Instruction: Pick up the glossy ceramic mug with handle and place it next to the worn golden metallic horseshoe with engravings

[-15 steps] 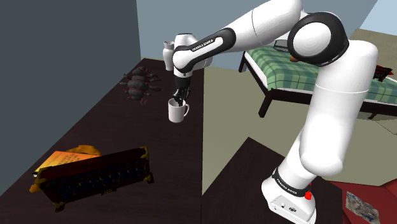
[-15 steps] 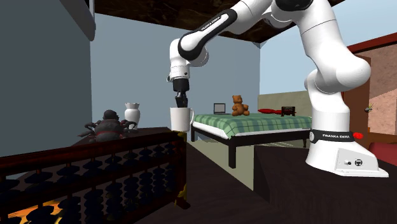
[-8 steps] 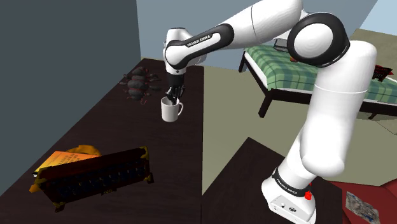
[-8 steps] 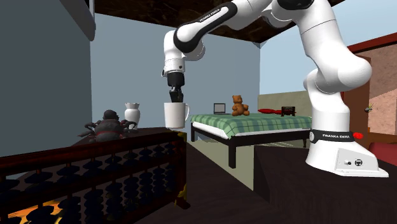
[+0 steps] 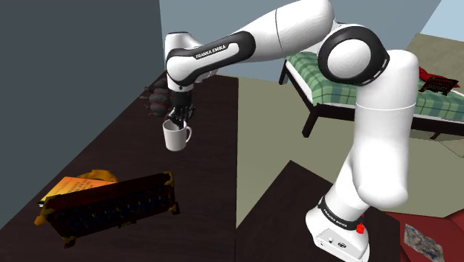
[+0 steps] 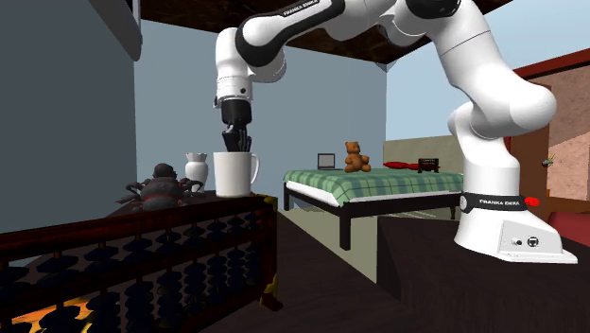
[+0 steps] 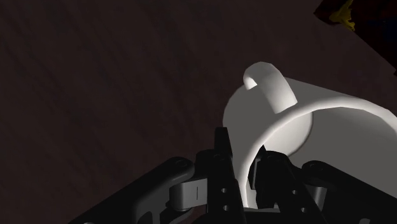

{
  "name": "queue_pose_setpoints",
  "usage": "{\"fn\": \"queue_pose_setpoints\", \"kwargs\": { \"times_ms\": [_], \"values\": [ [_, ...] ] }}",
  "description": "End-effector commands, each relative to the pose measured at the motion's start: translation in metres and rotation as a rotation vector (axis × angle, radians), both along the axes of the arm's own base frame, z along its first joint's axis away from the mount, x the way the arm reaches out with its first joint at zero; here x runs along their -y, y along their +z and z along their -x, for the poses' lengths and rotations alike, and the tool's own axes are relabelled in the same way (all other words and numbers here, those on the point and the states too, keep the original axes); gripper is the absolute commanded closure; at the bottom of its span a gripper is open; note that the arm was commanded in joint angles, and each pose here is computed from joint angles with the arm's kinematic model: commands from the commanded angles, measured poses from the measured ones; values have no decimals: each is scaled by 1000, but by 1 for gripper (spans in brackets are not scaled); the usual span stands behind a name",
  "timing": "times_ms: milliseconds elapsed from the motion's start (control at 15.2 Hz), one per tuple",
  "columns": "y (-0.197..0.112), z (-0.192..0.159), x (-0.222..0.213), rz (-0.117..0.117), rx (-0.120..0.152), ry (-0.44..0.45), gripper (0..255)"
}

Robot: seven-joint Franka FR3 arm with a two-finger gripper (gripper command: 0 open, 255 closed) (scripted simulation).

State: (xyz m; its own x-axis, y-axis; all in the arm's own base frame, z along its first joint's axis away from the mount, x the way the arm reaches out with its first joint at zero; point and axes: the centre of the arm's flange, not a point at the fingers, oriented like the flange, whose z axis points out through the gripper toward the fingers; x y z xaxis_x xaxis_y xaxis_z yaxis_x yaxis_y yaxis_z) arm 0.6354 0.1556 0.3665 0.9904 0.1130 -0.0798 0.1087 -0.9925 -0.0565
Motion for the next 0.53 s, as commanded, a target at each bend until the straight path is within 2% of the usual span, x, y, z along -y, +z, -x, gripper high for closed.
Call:
{"fn": "queue_pose_setpoints", "kwargs": {
  "times_ms": [0, 462],
  "values": [
    [1, -6, -27, 0, 0, -1, 255],
    [1, -29, -116, 0, 0, -1, 255]
  ]
}}
